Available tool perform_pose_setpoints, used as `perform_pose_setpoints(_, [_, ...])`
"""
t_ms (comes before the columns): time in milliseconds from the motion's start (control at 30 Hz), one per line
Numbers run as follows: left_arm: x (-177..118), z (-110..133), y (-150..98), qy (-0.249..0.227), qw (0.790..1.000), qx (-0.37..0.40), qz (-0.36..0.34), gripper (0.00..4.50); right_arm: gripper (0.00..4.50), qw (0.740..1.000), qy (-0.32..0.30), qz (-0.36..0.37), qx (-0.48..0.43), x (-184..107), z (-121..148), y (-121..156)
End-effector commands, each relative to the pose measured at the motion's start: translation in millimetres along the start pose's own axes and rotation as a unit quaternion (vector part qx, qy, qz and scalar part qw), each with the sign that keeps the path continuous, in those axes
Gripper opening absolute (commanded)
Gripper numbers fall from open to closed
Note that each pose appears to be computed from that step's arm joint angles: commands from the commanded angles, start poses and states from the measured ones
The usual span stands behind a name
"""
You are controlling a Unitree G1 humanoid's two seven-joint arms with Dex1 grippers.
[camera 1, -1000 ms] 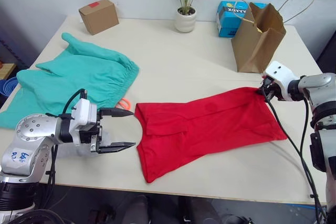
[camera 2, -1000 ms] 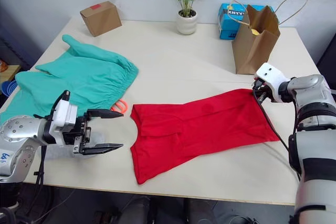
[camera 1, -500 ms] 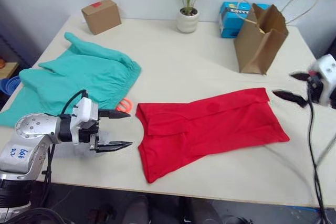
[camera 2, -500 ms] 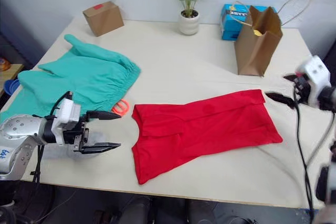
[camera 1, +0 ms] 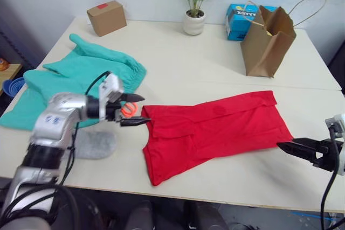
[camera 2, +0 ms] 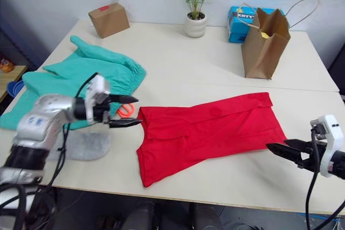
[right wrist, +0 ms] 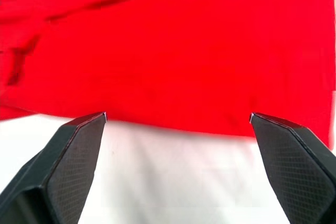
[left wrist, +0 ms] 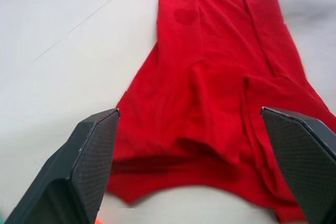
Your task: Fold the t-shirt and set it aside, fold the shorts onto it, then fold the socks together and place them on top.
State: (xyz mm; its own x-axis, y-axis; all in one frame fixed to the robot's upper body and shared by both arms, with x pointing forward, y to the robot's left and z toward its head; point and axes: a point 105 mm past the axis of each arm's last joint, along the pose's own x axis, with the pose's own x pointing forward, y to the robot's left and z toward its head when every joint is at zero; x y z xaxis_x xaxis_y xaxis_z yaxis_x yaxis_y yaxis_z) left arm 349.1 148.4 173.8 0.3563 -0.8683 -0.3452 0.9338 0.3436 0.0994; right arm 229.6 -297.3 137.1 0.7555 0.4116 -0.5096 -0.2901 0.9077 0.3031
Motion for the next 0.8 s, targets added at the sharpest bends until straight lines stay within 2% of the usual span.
perform_pose_setpoints(33, [17, 1, 16, 0.028, 1.000, 0.002, 0.004, 4.50, 4.44, 0.999, -0.014, -0.029, 0.042, 8, 0, 1])
perform_pose_setpoints(167, [40, 6, 27, 0.041, 0.999, -0.004, -0.010, 4.50, 4.44, 0.994, 0.032, -0.069, 0.080, 16, -18, -3])
perform_pose_setpoints(300, [57, 6, 38, 0.052, 0.999, -0.002, 0.002, 4.50, 4.44, 0.995, 0.022, -0.056, 0.077, 19, -17, 7])
perform_pose_setpoints(367, [68, 2, 40, 0.065, 0.998, -0.008, 0.005, 4.50, 4.44, 0.993, 0.026, -0.066, 0.091, 19, -23, 6])
perform_pose_setpoints(467, [80, 3, 42, 0.060, 0.998, -0.021, 0.006, 4.50, 4.44, 0.990, 0.020, -0.089, 0.103, 20, -27, 0])
perform_pose_setpoints(567, [88, -7, 36, 0.075, 0.997, -0.026, -0.009, 4.50, 4.44, 0.988, 0.012, -0.100, 0.120, 28, -28, -2])
perform_pose_setpoints(733, [91, -37, 29, 0.114, 0.991, -0.065, -0.019, 4.50, 4.44, 0.989, -0.004, -0.063, 0.135, 58, -21, 15])
perform_pose_setpoints(767, [91, -38, 29, 0.112, 0.991, -0.069, -0.018, 4.50, 4.07, 0.989, -0.009, -0.062, 0.135, 61, -19, 17])
perform_pose_setpoints(800, [92, -37, 27, 0.100, 0.991, -0.086, -0.022, 4.31, 3.90, 0.989, -0.016, -0.054, 0.133, 64, -16, 19])
